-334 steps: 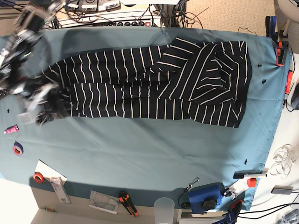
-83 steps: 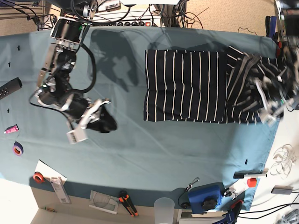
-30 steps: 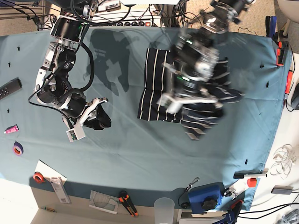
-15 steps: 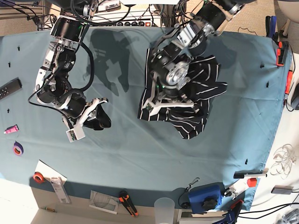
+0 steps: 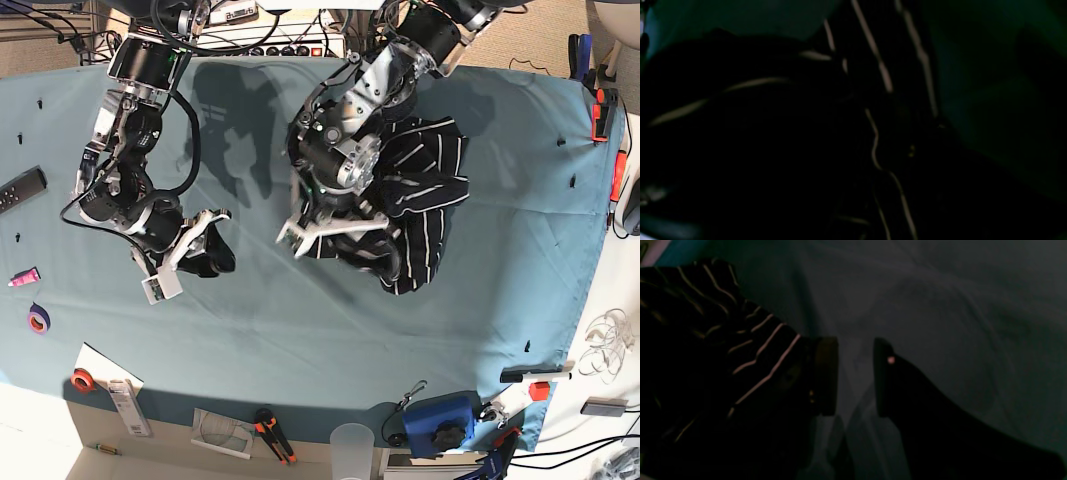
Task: Layout the t-shirt on the table in an organized manner, then fold the t-shirt properly
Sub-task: 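Lift the collar end with the left gripper over the folded stack, then release the shirt and raise the left gripper away, then move the right gripper onto the stack's edge beside the left gripper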
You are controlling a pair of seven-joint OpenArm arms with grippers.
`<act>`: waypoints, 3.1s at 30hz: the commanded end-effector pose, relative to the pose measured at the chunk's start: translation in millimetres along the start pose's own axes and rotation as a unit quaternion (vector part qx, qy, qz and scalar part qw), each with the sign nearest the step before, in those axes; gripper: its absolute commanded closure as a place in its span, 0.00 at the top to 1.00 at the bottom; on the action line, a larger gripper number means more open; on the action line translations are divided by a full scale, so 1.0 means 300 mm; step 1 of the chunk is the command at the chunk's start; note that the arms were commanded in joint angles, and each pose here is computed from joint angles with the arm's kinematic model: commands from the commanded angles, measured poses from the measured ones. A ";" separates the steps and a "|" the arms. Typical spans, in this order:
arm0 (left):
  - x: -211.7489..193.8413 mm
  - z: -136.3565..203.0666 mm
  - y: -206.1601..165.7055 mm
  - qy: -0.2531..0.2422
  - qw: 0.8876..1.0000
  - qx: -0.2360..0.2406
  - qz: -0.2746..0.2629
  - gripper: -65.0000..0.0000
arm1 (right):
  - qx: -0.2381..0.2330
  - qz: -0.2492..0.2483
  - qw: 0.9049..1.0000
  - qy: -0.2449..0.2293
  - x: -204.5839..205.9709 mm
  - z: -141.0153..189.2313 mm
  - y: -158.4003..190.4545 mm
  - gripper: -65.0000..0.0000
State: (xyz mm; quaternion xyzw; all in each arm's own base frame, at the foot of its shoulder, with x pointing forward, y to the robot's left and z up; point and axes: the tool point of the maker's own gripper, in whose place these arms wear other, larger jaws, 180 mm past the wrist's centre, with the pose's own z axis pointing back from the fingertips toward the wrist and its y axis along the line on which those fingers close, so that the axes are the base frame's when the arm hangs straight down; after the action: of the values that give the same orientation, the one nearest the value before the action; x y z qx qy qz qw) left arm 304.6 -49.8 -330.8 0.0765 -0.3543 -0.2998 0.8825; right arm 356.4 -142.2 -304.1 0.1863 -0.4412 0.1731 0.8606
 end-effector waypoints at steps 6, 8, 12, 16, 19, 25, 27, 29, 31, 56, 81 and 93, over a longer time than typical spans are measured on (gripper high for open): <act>0.235 0.147 -0.035 -0.120 0.989 -0.054 0.065 0.46 | -0.001 0.012 0.999 -0.030 0.066 0.013 -0.005 0.28; 0.244 0.151 -0.047 -0.126 0.989 -0.062 0.050 0.46 | -0.001 0.012 0.999 -0.031 0.066 0.013 -0.005 0.28; 0.247 0.153 0.077 -0.128 0.991 0.042 0.027 0.46 | -0.012 0.017 1.000 -0.023 0.057 0.015 -0.019 0.28; 0.251 0.186 0.289 -0.143 0.970 0.183 0.070 0.46 | -0.014 0.018 1.000 -0.021 0.055 0.015 -0.022 0.28; 0.184 0.167 0.410 -0.118 0.961 0.229 0.099 0.45 | -0.014 0.018 1.000 -0.021 0.054 0.015 -0.023 0.28; -0.116 0.080 0.606 -0.003 0.958 0.239 0.157 0.19 | -0.015 0.018 1.000 -0.020 0.054 0.015 -0.024 0.28; -0.215 0.059 0.622 0.029 0.962 0.221 0.159 0.11 | -0.015 0.018 0.999 -0.024 0.058 0.015 -0.023 0.28; -0.295 0.047 0.619 0.053 0.966 0.201 0.156 0.05 | -0.015 0.019 0.999 -0.033 0.069 0.016 -0.023 0.28; -0.349 0.046 0.603 0.066 0.971 0.179 0.145 0.02 | -0.015 0.019 0.999 -0.042 0.081 0.016 -0.022 0.28; -0.417 0.291 -0.049 0.016 0.951 -0.252 0.178 0.00 | -0.009 0.017 0.998 -0.053 0.094 0.017 -0.015 0.28; -0.255 0.226 -0.152 -0.100 0.915 -0.299 0.250 0.00 | 0.225 0.131 0.963 -0.071 0.221 -0.166 0.583 0.28; -0.146 0.293 -0.144 -0.115 0.916 -0.319 0.214 0.00 | 0.212 0.092 0.973 -0.028 0.126 -0.273 0.526 0.28</act>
State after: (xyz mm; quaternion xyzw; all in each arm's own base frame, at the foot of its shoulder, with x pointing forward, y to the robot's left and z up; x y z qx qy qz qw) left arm 196.5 -48.0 -318.4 -0.3103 -0.3271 -0.2079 0.8680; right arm 350.5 35.3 -313.2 0.3215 -0.4026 0.3358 0.7885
